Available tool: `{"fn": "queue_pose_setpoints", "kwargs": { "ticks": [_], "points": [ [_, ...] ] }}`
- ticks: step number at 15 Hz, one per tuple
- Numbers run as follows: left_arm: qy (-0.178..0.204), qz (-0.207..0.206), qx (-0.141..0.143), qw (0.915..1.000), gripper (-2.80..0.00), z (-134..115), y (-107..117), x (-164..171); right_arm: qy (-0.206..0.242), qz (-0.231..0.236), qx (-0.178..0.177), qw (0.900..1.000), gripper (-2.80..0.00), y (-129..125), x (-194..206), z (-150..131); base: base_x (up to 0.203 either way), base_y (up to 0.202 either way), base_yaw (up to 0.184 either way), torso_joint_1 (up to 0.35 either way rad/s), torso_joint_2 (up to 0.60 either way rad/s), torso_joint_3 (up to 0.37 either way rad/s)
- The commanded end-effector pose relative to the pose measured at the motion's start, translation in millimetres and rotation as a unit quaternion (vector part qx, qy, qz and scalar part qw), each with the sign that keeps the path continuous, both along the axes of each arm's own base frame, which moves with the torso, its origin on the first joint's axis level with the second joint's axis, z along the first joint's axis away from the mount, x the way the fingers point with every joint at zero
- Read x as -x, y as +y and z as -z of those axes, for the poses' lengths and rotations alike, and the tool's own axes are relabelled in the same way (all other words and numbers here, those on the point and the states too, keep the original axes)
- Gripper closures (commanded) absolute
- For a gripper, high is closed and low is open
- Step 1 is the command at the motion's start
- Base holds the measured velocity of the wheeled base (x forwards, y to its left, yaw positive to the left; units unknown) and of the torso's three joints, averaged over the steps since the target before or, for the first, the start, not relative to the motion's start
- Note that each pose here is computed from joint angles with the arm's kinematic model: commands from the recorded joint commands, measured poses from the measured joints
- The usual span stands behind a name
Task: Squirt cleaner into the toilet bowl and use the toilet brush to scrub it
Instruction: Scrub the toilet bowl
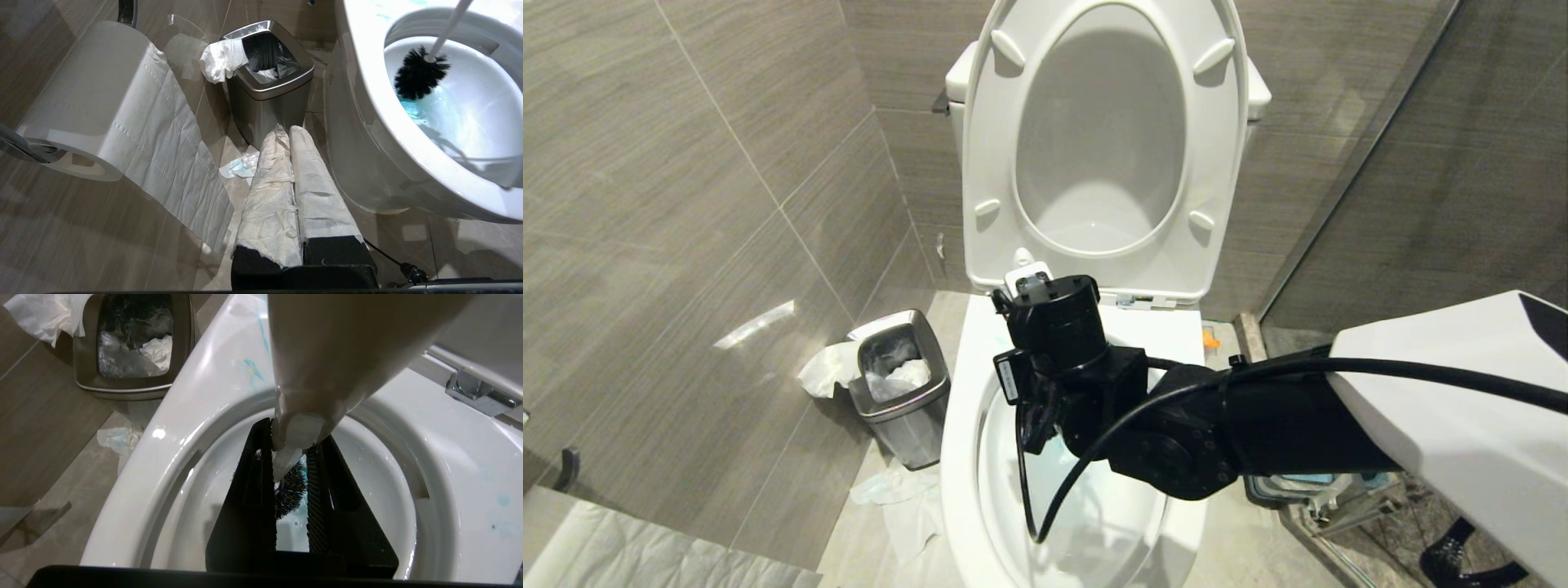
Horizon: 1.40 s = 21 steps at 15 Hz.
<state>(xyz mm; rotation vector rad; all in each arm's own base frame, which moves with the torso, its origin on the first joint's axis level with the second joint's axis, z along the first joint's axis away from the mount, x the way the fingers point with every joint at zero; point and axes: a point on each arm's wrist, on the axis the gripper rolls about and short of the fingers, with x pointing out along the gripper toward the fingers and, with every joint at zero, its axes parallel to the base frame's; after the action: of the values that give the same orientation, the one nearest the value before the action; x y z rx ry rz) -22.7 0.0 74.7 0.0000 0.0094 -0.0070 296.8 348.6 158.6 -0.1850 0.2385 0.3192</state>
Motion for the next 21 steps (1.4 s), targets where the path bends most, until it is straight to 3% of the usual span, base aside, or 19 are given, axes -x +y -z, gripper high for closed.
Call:
{"fn": "queue_pose_setpoints", "kwargs": {
  "ticks": [1,6,11,21],
  "points": [
    [0.001,0.0,0.0,1.0,0.0,0,0,0,-0.007,0.001,0.009,1.0,0.0,10,-9,14,0.0,0.0,0.0,0.0,0.0,0.0],
    [0.001,0.0,0.0,1.0,0.0,0,0,0,-0.028,0.038,0.001,0.999,0.0,7,-28,12,0.0,0.0,0.0,0.0,0.0,0.0],
    [0.001,0.0,0.0,1.0,0.0,0,0,0,-0.035,0.08,-0.003,0.996,0.0,-21,-43,-4,0.0,0.0,0.0,0.0,0.0,0.0],
    [0.001,0.0,0.0,1.0,0.0,0,0,0,0.002,0.091,0.035,0.995,0.0,-69,-11,-3,0.0,0.0,0.0,0.0,0.0,0.0]
  ]
}}
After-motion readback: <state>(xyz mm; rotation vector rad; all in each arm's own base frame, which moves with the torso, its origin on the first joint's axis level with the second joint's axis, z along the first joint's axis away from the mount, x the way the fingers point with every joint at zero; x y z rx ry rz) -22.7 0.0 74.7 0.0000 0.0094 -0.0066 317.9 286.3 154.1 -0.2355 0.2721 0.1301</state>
